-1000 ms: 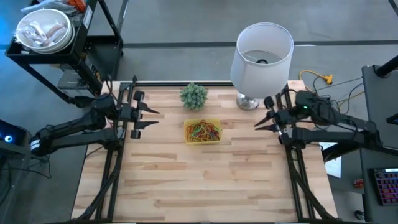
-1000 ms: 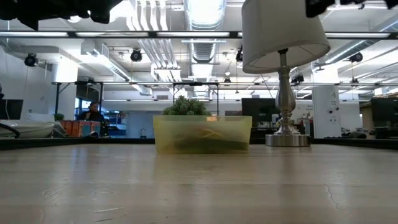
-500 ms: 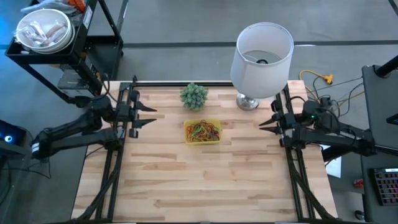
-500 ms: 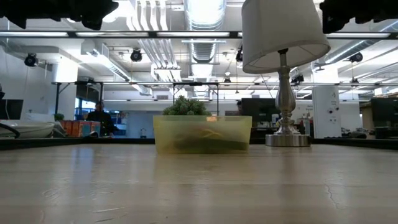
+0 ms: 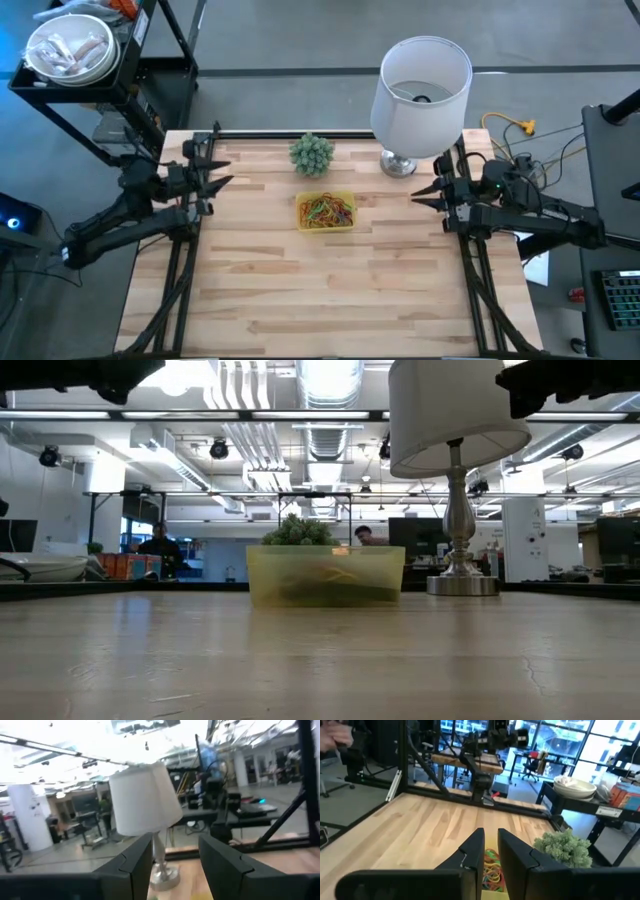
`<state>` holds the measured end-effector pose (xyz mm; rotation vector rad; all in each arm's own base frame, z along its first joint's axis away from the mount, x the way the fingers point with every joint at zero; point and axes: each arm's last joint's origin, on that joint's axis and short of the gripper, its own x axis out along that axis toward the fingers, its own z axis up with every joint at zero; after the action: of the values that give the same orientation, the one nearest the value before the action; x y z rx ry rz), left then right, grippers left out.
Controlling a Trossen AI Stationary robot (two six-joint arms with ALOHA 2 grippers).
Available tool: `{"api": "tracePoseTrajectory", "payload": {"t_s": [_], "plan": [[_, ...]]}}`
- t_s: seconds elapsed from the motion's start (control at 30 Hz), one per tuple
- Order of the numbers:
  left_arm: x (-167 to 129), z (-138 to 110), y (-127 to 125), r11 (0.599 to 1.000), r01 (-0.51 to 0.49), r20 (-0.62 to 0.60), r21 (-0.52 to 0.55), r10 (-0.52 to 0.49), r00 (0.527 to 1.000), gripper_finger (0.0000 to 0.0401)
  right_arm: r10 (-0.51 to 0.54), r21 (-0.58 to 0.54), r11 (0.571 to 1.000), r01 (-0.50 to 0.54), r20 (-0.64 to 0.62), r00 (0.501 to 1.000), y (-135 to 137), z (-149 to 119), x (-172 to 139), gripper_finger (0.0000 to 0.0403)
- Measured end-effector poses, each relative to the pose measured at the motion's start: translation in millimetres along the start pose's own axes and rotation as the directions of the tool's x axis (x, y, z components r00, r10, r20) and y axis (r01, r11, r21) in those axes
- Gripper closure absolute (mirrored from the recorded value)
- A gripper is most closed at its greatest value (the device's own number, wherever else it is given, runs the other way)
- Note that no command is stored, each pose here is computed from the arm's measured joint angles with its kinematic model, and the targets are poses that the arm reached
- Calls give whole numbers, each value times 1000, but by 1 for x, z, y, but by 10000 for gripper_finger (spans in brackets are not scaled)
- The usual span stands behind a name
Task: Pick and place rubber bands into bin
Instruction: Return to Home Position
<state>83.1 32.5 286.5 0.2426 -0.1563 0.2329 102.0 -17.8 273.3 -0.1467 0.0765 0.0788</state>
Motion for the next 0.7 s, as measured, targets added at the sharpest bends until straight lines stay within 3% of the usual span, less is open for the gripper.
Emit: {"api": "tracePoseTrajectory", "payload": {"t_s": [0.1,0.37,0.53,0.7], "plan": [[-6,4,0,1000,17,40,-9,-17,999,257,3,-7,1000,-3,-13,1000,0,-2,2,355],[-25,13,0,997,-58,127,-41,63,990,257,1,-13,1000,-1,-9,1000,0,-1,0,355],[-25,3,1,988,-123,86,-91,130,988,257,1,-14,1000,-1,-7,1000,0,-1,0,355],[-9,-28,1,984,-124,85,-128,136,987,257,-1,-21,1000,1,-2,1000,0,0,0,355]]}}
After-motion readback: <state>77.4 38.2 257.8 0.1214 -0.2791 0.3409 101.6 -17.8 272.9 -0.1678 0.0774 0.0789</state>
